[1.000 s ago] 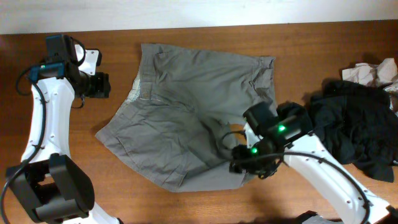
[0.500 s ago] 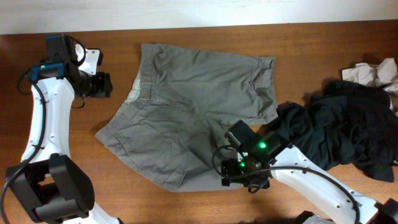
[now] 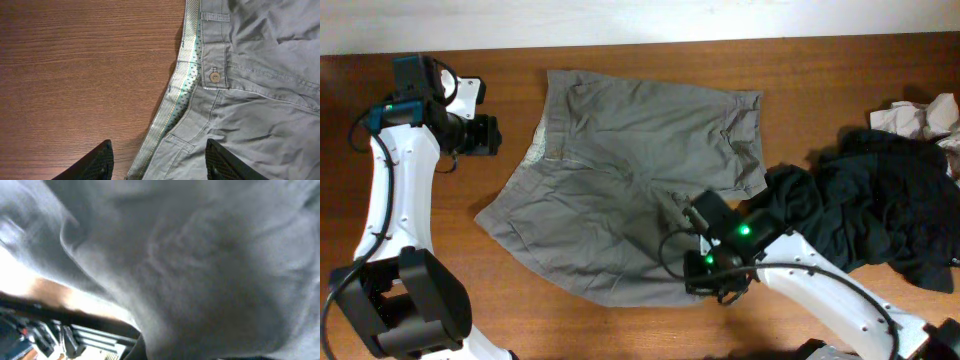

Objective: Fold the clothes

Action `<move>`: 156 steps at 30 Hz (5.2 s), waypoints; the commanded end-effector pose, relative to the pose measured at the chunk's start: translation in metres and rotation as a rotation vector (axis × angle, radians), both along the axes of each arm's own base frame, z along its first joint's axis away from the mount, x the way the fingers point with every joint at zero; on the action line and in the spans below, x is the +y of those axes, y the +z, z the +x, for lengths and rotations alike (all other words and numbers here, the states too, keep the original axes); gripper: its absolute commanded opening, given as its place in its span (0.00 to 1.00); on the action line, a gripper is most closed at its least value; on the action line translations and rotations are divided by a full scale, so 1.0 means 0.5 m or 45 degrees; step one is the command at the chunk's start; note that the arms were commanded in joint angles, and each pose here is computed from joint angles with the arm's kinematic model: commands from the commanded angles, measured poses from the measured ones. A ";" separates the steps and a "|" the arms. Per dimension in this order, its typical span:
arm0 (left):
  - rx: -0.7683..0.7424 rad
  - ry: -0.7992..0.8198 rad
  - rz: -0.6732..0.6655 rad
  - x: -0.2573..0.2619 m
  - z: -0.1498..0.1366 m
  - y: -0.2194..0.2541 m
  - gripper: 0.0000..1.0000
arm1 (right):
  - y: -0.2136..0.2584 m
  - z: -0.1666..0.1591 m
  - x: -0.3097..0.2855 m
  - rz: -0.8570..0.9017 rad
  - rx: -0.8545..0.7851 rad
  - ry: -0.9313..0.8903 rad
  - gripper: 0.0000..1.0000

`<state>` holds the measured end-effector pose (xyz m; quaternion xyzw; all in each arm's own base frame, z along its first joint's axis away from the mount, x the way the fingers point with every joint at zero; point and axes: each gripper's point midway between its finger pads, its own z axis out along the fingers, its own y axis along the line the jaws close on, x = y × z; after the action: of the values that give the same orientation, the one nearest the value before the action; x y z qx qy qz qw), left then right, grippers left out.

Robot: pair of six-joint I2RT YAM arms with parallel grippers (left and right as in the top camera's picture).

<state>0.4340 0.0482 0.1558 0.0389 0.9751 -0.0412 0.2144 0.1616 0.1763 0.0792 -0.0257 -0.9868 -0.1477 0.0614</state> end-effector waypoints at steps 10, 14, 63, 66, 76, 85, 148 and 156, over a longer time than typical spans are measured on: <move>-0.007 -0.028 -0.011 -0.004 0.000 0.003 0.58 | 0.028 0.162 -0.054 -0.010 -0.252 -0.114 0.72; -0.008 -0.028 -0.011 -0.004 0.000 0.003 0.59 | 0.027 0.114 -0.060 -0.012 -0.137 -0.068 0.73; -0.008 -0.028 -0.011 -0.004 0.000 0.003 0.59 | -0.127 0.022 -0.047 -0.084 -0.258 0.403 0.49; -0.008 -0.028 -0.011 -0.004 0.000 0.003 0.59 | -0.127 0.018 -0.047 -0.078 -0.247 0.404 0.34; -0.010 -0.029 -0.010 -0.004 0.000 0.005 0.59 | -0.032 -0.040 0.014 0.161 0.008 0.309 0.04; -0.014 -0.029 -0.009 -0.005 -0.005 0.012 0.59 | 0.107 0.028 0.004 0.042 -0.164 0.303 0.12; -0.089 -0.029 0.006 -0.005 -0.006 0.057 0.59 | -0.085 -0.024 -0.017 0.223 0.106 0.258 0.26; -0.089 -0.029 0.006 -0.005 -0.006 0.057 0.59 | -0.055 -0.051 0.006 0.346 0.184 0.245 0.04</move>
<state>0.4319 0.0477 0.1716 0.0405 0.9711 -0.0379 0.2323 0.1417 0.1650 0.0371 0.0576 -0.9626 -0.2220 0.1441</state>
